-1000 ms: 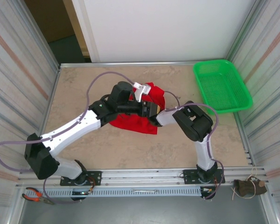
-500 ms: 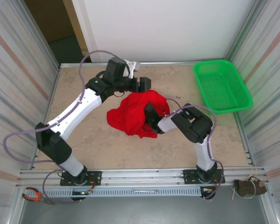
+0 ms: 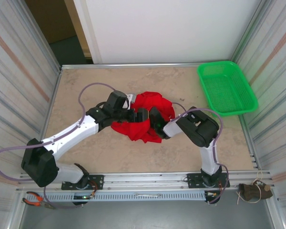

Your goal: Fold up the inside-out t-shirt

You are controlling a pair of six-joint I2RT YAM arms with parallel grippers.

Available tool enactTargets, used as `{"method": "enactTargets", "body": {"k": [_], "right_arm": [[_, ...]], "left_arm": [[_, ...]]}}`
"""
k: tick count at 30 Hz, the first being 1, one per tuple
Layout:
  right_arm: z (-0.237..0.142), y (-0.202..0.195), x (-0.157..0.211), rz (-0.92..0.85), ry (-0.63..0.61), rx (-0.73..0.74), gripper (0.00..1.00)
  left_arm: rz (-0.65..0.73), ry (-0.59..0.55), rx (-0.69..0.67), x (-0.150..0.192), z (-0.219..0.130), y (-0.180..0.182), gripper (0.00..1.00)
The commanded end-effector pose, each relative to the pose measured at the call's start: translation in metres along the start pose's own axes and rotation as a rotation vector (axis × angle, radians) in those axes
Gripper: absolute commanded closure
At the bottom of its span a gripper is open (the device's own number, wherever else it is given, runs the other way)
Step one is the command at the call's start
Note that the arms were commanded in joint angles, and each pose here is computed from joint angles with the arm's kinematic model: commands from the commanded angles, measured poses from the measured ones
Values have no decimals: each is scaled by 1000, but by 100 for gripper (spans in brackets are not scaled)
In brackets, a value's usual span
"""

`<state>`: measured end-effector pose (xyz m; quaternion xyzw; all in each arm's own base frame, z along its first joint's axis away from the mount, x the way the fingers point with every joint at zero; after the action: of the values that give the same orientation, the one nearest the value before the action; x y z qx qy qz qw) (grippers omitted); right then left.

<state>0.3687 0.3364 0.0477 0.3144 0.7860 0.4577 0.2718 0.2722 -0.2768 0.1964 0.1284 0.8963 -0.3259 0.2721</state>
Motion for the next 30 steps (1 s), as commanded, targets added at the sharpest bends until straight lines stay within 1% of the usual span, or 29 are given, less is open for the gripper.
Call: {"method": "enactTargets", "body": {"k": [1,3,5,6,10,15,18,21,22,23,24,25,27,28,30], "right_arm": [[-7,-14,-12,-32,-46,158,55],[-16,-21,-19,-75,-81,290,39],[-25,-24,-26,-122,-92,430,30],[-28,-26,-30,-143,-94,504,27],[-41,-41,-43,-161,-81,765,24],[-58,-53,-58,-212,-127,1034,17],[-61,-61,-55,-230,-120,1162,14],[-54,-83,-42,-202,-64,1250,16],[-51,-91,-38,-190,-45,1264,21],[-52,-93,-40,-193,-56,1280,26],[-50,-95,-40,-190,-50,1269,35],[-47,-96,-39,-179,-29,1240,55],[-42,-103,-37,-134,-1,1193,86],[-40,-106,-36,-120,13,1175,99],[-37,-106,-36,-143,42,1137,100]], "left_arm": [[-18,-17,-1,3,10,-1,8],[-25,-50,-9,-1,5,-2,8],[-45,-114,-43,-8,-8,3,8],[-62,-148,-60,-13,-16,6,7],[-151,-267,-98,-29,-49,24,7],[-192,-346,-119,-39,-78,36,6],[-209,-380,-117,-46,-88,40,6],[-223,-405,-112,-52,-95,43,6],[-223,-416,-111,-54,-98,43,6],[-223,-422,-111,-55,-100,43,6],[-221,-429,-108,-56,-103,42,6],[-221,-432,-104,-57,-105,43,6],[-223,-441,-98,-58,-108,43,6],[-224,-445,-95,-59,-111,44,6],[-228,-454,-90,-60,-115,46,6]]}}
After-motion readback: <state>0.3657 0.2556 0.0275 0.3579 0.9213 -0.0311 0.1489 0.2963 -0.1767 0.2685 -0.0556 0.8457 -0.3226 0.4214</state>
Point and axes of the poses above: each hand's point on the last joint's axis, 136 mm out from that joint toward the fingers, its own z axis out along the fingers, its own y axis along the line the jaws close on, x = y × z, the point moved 1 cm from there along -z, back along the fingers, and after that the axes turned 5 degrees about z, right-handed, at the moved point
